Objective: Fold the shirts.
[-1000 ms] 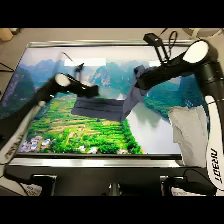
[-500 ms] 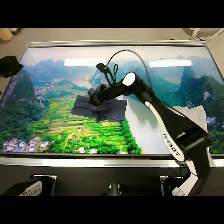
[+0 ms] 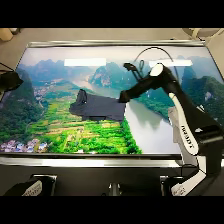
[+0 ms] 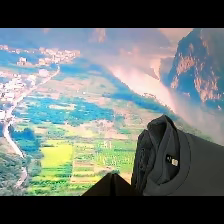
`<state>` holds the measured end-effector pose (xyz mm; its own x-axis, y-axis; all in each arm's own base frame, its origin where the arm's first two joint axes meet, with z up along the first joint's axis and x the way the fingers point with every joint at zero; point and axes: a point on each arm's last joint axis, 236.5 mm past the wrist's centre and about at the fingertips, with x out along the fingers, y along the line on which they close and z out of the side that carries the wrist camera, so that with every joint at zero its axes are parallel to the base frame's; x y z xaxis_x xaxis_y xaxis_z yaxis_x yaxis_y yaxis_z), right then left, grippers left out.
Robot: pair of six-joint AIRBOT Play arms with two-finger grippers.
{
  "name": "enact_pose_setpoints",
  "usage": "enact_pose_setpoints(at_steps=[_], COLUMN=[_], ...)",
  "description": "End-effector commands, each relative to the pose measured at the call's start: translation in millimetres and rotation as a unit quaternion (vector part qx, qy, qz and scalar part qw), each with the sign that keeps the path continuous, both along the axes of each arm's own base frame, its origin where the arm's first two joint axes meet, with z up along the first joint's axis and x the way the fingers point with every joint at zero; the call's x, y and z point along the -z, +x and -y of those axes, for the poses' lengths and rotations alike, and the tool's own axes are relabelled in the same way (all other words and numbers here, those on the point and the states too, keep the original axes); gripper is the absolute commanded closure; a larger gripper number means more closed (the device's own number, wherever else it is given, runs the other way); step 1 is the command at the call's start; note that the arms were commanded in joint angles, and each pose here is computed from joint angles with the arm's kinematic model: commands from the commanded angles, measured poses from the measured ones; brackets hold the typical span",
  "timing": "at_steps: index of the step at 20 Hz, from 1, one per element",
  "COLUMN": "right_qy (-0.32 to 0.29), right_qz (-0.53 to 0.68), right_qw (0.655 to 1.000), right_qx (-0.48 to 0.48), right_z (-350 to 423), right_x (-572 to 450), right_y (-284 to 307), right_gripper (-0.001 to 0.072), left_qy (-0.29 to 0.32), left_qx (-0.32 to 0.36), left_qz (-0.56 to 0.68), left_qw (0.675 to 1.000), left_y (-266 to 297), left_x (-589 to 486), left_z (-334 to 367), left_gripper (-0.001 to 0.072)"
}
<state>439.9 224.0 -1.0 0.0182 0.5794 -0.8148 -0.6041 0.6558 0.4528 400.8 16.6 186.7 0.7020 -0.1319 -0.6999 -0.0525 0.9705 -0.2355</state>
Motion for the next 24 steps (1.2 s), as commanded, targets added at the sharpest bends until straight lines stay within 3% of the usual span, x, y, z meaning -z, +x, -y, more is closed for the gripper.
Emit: enact_pose_setpoints(at_steps=[1, 6, 10, 11, 13, 15, 21, 24], right_qy=[-0.083, 0.099, 0.128, 0.125, 0.123, 0.127, 0.167, 0.140], right_qz=[-0.084, -0.129, -0.178, -0.180, -0.174, -0.172, -0.040, 0.017], right_qw=[0.991, 0.971, 0.952, 0.952, 0.954, 0.954, 0.971, 0.966], right_qx=[0.065, 0.178, 0.215, 0.213, 0.212, 0.211, 0.167, 0.217], right_z=[84.0, -1.5, -35.0, -42.0, -55.1, -59.1, 10.4, 97.8], right_x=[30.6, 60.2, 79.4, 81.7, 83.0, 80.1, -33.1, -96.6], right_y=[-19.0, -4.9, -5.1, -7.7, -9.4, -9.2, 25.6, 28.4], right_gripper=[0.0049, 0.0048, 0.0052, 0.0103, 0.0314, 0.0692, 0.0697, 0.0697], left_qy=[0.001, 0.000, 0.005, 0.005, 0.007, 0.009, 0.015, 0.015], left_qx=[0.002, 0.007, 0.026, 0.027, 0.028, 0.030, 0.036, 0.035], left_qz=[-0.008, 0.000, 0.002, 0.002, 0.002, 0.004, 0.005, 0.005], left_qw=[1.000, 1.000, 1.000, 1.000, 1.000, 0.999, 0.999, 0.999], left_y=[-2.0, 0.8, 1.0, 1.1, 1.2, 1.6, 1.6, 1.8], left_x=[8.3, 5.8, 5.6, 5.7, 5.6, 5.3, 5.3, 5.6], left_z=[0.0, 5.0, 14.9, 15.2, 15.0, 14.8, 14.8, 14.7], left_gripper=[0.0679, 0.0678, 0.0679, 0.0679, 0.0679, 0.0679, 0.0679, 0.0679])
